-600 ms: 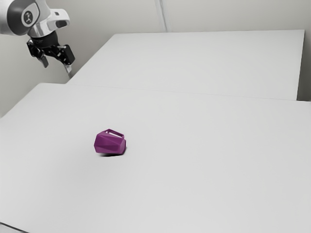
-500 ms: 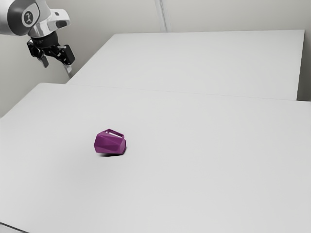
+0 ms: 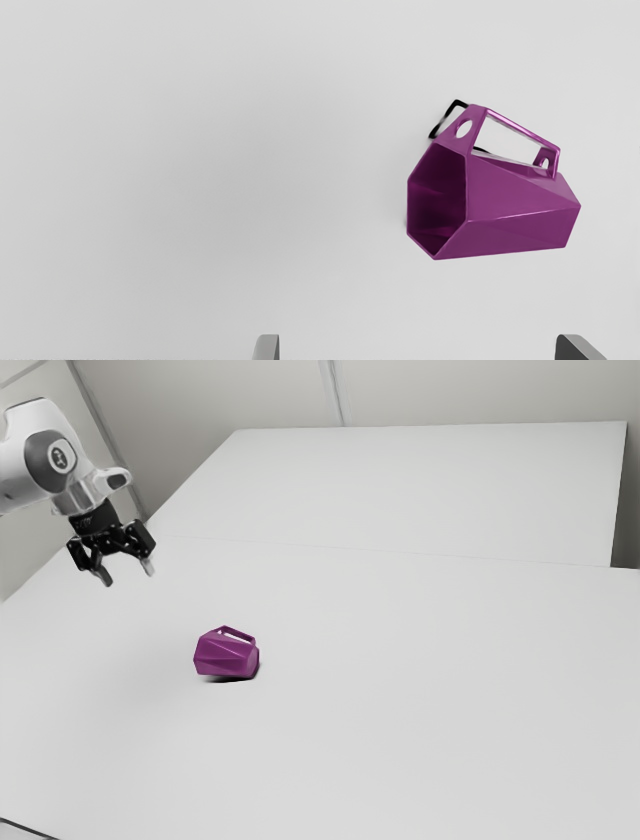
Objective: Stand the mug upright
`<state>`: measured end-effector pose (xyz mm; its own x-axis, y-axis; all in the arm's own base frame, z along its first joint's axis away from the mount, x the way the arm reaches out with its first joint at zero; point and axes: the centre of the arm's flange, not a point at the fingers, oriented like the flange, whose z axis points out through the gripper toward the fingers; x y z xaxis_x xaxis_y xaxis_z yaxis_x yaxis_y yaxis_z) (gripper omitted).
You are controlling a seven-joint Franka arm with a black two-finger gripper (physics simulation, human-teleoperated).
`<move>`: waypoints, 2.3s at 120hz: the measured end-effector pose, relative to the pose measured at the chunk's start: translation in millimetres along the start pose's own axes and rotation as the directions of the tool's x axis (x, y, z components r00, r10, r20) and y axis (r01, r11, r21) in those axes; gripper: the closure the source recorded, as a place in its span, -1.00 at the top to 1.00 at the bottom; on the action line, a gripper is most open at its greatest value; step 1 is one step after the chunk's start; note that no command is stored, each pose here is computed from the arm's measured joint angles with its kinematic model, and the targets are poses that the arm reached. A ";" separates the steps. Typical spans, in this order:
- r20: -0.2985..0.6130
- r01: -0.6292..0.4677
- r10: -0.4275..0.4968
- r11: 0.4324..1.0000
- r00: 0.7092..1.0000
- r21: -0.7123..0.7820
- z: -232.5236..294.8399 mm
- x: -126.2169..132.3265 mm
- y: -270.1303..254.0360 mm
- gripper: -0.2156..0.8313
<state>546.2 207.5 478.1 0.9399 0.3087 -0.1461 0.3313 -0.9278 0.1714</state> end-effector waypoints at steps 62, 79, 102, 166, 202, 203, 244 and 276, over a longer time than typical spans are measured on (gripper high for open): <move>0.237 0.241 -0.151 0.874 0.960 -0.422 155.8 29.8 -29.1 0.59; 0.233 0.247 -0.150 0.847 0.961 -0.471 165.9 35.8 -27.7 0.59; 0.225 0.251 -0.152 0.813 0.962 -0.525 180.1 42.8 -22.0 0.59; 0.217 0.245 -0.138 0.745 0.966 -0.620 197.3 46.2 3.2 0.09; 0.236 0.231 -0.099 0.739 0.967 -0.633 205.1 43.4 32.6 -0.73; 0.236 0.230 -0.098 0.739 0.967 -0.634 205.0 43.5 33.9 -0.74; 0.127 0.034 0.035 0.861 0.991 -0.508 146.8 33.0 93.6 -0.88; 0.001 -0.312 0.312 0.950 0.950 0.026 117.7 4.6 153.8 -0.91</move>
<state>591.7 41.6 389.0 0.9962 0.0038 -0.0866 0.0196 -0.9829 0.1829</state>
